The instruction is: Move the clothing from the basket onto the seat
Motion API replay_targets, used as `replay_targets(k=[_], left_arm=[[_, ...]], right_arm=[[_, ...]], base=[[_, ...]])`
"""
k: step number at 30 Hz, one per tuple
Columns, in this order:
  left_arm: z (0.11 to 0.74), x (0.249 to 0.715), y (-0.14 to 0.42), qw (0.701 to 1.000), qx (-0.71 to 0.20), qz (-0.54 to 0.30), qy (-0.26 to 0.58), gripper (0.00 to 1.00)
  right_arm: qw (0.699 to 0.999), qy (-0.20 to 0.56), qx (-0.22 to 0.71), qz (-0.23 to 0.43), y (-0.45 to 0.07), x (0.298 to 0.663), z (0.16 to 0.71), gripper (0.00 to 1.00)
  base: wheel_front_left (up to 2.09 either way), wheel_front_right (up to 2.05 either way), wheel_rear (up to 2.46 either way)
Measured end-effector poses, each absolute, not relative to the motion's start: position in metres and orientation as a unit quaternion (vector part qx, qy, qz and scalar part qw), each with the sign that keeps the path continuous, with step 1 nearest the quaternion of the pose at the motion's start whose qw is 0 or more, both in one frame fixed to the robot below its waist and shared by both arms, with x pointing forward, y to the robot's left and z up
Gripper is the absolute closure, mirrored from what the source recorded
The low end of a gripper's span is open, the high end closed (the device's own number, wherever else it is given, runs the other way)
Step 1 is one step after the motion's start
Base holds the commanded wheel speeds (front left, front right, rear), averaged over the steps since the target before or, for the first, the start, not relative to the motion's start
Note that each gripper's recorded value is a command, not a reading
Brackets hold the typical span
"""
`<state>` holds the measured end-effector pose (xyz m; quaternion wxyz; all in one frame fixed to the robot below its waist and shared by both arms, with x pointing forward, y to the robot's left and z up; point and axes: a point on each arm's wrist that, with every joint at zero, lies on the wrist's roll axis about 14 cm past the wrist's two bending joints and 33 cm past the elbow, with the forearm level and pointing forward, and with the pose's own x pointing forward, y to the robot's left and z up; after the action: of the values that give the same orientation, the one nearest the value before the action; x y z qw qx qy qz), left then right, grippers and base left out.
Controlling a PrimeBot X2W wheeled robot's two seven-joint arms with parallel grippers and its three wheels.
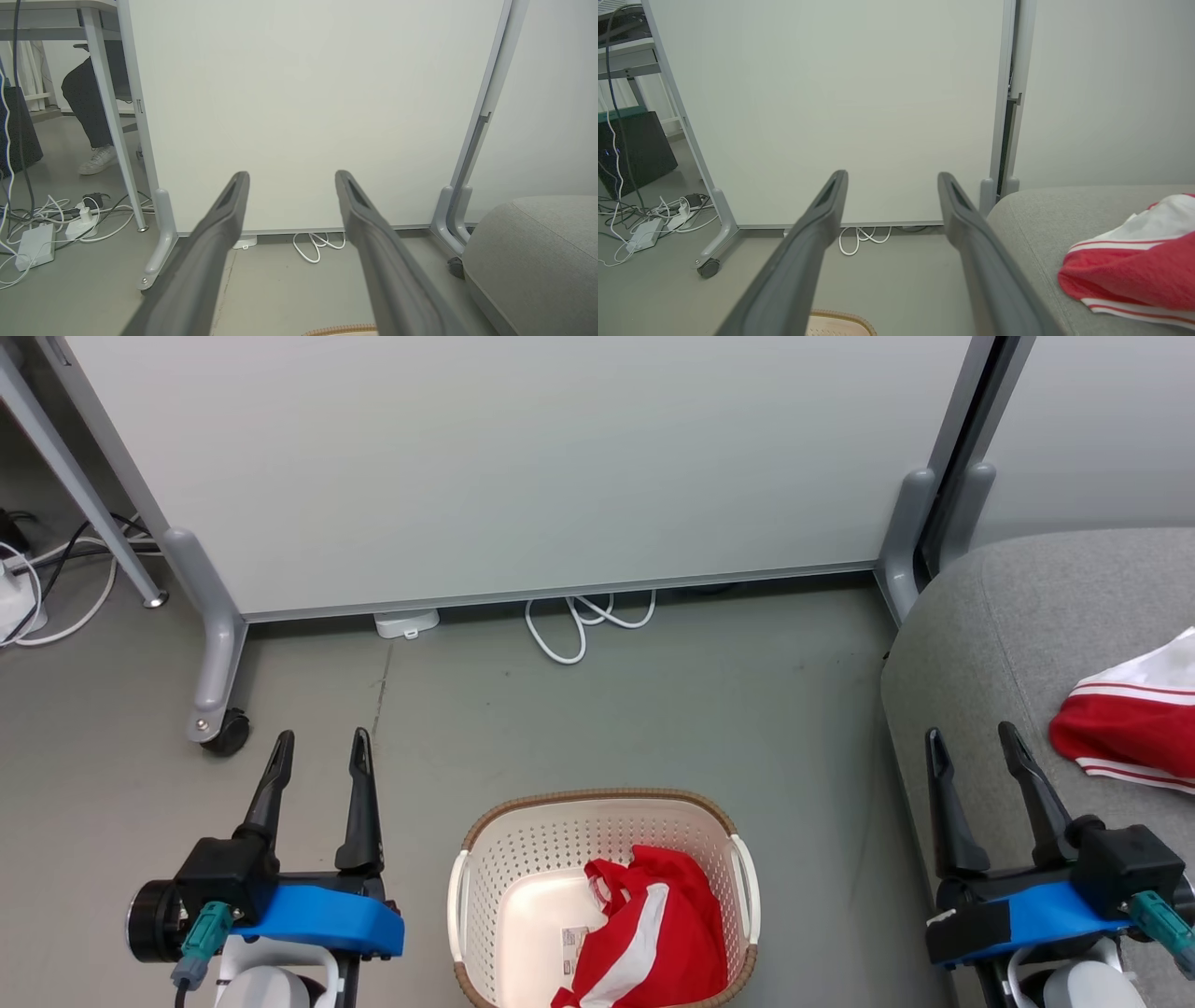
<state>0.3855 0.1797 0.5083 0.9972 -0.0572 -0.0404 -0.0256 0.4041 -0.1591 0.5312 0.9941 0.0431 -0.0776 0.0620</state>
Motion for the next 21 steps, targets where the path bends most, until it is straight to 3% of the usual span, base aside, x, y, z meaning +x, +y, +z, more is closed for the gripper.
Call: replay_targets(k=[15, 21], left_arm=[[0.507, 0.385, 0.172, 0.997, -0.058, -0.038, -0.038, 0.0], [0.502, 0.396, 0.145, 0.995, -0.052, -0.081, -0.028, 0.0]], right_arm=[[0.994, -0.07, 0.055, 0.06, -0.16, 0.399, 0.526, 0.0], [0.995, -0.064, 0.057, 0.056, -0.162, 0.401, 0.521, 0.0]], base=[[0.0, 0.0, 0.0], [0.0, 0.0, 0.0]])
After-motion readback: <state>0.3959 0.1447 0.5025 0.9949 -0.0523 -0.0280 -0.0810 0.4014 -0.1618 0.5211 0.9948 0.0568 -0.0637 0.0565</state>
